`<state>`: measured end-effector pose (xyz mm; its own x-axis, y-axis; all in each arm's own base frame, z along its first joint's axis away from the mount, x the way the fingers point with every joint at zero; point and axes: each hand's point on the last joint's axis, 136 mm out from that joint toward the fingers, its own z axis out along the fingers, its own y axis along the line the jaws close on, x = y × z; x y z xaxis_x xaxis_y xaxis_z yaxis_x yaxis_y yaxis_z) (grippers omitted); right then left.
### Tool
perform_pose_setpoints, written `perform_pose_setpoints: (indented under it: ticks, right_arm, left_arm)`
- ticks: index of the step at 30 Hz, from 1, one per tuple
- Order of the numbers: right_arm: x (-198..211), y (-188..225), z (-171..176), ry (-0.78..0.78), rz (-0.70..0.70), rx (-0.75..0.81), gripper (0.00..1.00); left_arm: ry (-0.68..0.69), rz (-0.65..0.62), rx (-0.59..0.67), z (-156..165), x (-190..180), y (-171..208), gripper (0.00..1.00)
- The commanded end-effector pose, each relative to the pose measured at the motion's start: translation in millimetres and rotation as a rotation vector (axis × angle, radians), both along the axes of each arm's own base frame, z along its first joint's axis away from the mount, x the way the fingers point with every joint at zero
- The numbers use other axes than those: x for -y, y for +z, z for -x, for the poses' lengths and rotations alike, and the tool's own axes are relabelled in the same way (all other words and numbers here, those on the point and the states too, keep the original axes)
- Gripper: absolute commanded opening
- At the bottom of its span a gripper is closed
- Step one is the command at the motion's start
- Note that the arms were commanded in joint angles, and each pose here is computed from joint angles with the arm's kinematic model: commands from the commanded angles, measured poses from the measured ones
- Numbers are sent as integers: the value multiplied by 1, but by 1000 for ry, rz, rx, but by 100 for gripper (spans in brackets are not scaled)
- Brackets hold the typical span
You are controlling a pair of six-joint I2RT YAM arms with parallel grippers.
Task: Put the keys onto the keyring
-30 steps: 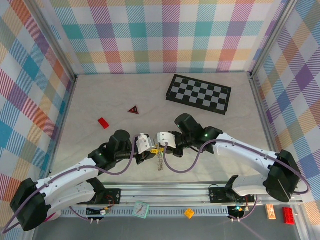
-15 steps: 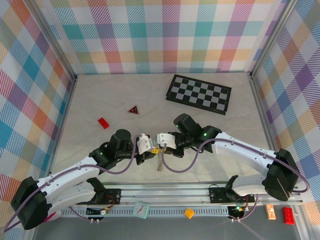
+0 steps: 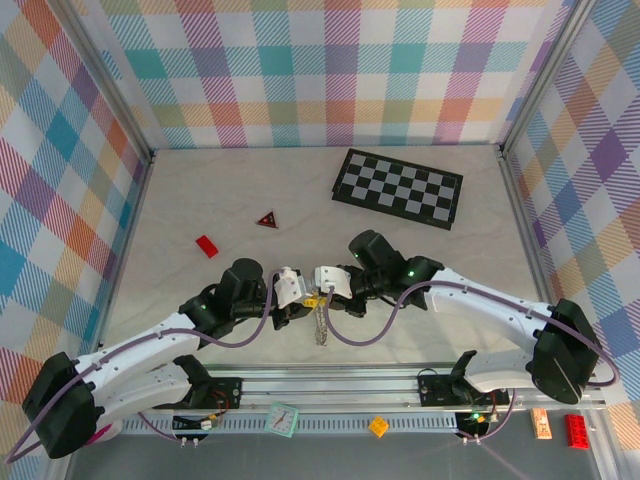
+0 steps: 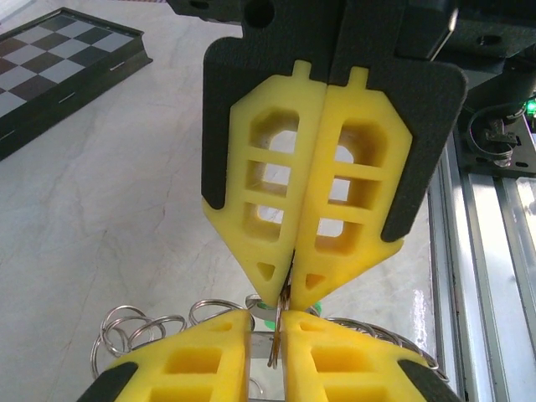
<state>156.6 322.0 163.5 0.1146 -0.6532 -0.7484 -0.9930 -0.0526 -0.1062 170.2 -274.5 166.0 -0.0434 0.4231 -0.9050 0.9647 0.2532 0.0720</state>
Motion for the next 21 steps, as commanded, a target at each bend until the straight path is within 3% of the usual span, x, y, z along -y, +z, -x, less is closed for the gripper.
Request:
perform_pose_setpoints:
  ticks: [1, 9, 15, 20, 21]
  right_arm:
    - [-15, 23, 6, 41, -111, 22, 0]
    - [-15, 18, 7, 37, -120, 6, 0]
    - [-15, 19, 8, 44, -127, 0, 0]
    - [-14, 17, 7, 29, -125, -10, 0]
    - [-12, 18, 6, 16, -131, -15, 9]
  left_arm:
    - [-24, 17, -10, 5, 5, -1, 16]
    - [2, 59, -13, 5, 2, -3, 13]
    - [-6, 68, -1, 7, 2, -4, 1]
    - [-16, 91, 25, 9, 2, 3, 0]
    - [-17, 94, 30, 9, 2, 4, 0]
